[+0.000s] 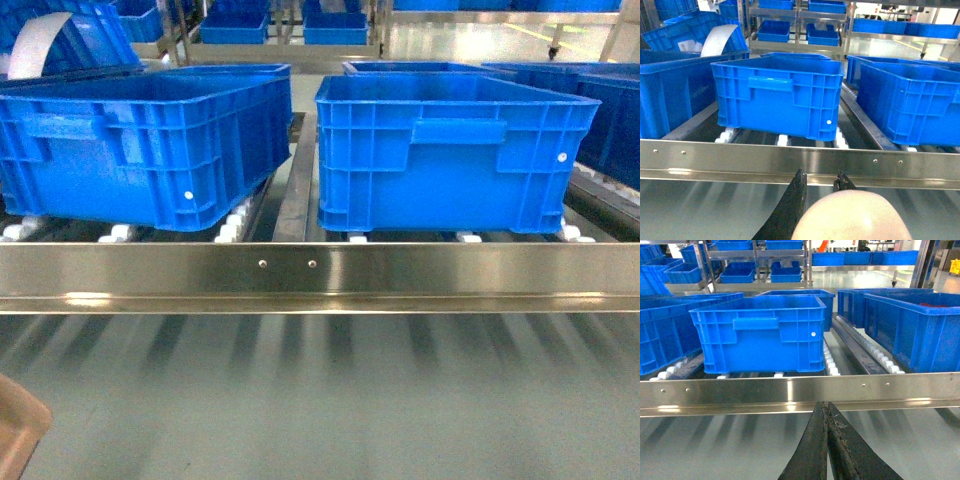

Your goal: Place part in tray to right shelf

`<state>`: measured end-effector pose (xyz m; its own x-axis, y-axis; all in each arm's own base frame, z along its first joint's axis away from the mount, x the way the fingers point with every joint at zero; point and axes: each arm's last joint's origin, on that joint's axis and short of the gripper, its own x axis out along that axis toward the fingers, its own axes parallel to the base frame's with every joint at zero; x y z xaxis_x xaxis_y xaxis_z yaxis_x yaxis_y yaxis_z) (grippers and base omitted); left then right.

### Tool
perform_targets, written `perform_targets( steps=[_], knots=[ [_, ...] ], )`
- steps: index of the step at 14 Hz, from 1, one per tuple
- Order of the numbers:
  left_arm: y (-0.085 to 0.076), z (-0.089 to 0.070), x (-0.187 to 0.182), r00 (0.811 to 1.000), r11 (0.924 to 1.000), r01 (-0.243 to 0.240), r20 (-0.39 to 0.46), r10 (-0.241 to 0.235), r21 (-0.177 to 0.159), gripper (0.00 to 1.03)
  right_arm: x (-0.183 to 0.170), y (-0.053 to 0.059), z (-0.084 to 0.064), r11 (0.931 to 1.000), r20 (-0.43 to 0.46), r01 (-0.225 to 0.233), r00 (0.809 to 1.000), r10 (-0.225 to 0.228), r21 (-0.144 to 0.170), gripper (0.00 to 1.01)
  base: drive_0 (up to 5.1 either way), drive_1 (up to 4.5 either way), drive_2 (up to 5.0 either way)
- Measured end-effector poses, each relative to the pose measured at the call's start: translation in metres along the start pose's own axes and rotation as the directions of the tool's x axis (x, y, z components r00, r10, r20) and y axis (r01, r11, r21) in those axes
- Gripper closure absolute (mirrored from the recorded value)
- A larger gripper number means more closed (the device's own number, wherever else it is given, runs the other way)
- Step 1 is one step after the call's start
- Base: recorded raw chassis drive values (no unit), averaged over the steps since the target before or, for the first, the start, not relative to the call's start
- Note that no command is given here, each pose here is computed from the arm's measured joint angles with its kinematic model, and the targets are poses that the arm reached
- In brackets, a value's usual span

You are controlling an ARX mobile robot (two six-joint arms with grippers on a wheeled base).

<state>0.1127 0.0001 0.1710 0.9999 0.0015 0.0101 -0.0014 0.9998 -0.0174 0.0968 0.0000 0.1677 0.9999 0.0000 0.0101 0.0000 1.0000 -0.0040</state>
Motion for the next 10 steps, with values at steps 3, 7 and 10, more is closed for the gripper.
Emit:
perform_targets(
  steps=[3, 7, 10],
  knots=[
    [0.0, 0.0, -0.004, 1.0, 1.0, 0.0, -0.002, 0.0, 0.0, 0.9, 0.0, 0.0, 0.0, 1.0, 0.0, 0.0, 1.0, 0.0, 0.0, 0.99, 0.0, 0.0, 0.0],
    [0.0, -0.001, -0.016, 1.0, 1.0, 0.0, 0.015, 0.0, 0.002, 0.9, 0.0, 0.0, 0.0, 1.0, 0.0, 0.0, 1.0, 0.0, 0.0, 0.99, 0.0, 0.0, 0.0],
    [0.0, -0.003, -0.016, 1.0, 1.0, 0.0, -0.003, 0.0, 0.002, 0.9, 0.0, 0.0, 0.0, 1.0, -0.001, 0.0, 1.0, 0.0, 0.0, 0.99, 0.0, 0.0, 0.0]
  ],
)
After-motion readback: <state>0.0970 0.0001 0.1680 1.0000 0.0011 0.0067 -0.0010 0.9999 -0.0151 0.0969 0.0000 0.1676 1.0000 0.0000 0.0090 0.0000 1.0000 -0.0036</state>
